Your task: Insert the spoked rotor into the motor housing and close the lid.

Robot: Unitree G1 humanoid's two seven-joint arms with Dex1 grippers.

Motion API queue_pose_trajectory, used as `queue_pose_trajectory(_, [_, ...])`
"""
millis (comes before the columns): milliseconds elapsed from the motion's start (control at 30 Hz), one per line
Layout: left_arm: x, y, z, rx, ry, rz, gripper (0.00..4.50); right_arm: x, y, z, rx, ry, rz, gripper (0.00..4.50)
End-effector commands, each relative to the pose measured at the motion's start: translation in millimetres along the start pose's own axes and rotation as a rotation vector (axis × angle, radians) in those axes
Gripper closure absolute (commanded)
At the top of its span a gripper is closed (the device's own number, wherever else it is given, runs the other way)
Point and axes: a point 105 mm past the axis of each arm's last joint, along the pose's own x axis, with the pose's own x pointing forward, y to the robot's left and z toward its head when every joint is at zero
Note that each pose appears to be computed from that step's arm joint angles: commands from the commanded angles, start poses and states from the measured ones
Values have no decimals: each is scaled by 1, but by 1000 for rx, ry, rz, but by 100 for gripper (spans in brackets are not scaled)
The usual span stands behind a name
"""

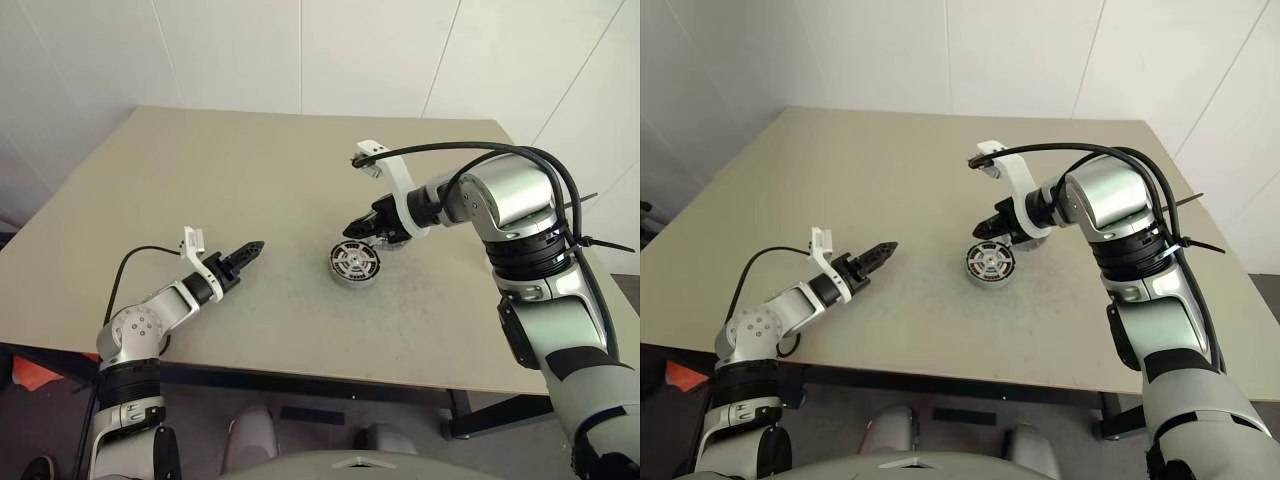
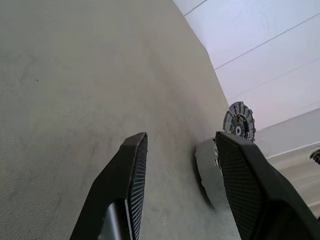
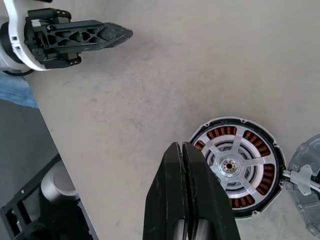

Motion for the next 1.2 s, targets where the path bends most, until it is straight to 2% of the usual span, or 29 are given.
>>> queue_pose_trajectory(33, [-2, -9, 9, 24, -28, -22, 220, -14, 5, 21, -362, -119, -78, 449])
queue_pose_trajectory(100, [-2, -9, 10, 26, -27, -21, 220, -19, 18, 12, -742, -122, -26, 449])
queue_pose_trajectory(167, [-1, -9, 10, 28, -23, -20, 220, -24, 16, -4, -1023, -58, 9, 449])
queue_pose_trajectory(267, [4, -11, 12, 36, -13, -28, 220, -28, -19, -38, -1515, 206, -10, 449])
queue_pose_trajectory(300, [6, -11, 12, 38, -12, -31, 220, -30, -26, -48, -1542, 257, 29, 431])
queue_pose_trajectory(367, [9, -13, 14, 44, -10, -38, 220, -29, -24, -48, -1501, 228, 76, 388])
queue_pose_trajectory(433, [11, -14, 16, 47, -7, -43, 220, -28, -21, -48, -1508, 222, 106, 324])
queue_pose_trajectory(600, [14, -11, 15, 46, -3, -34, 220, -25, -26, -69, -1541, 329, 190, 160])
queue_pose_trajectory(1200, [-1, -2, 15, 49, -42, 12, 220, 22, -36, -65, -1577, 341, 206, 160])
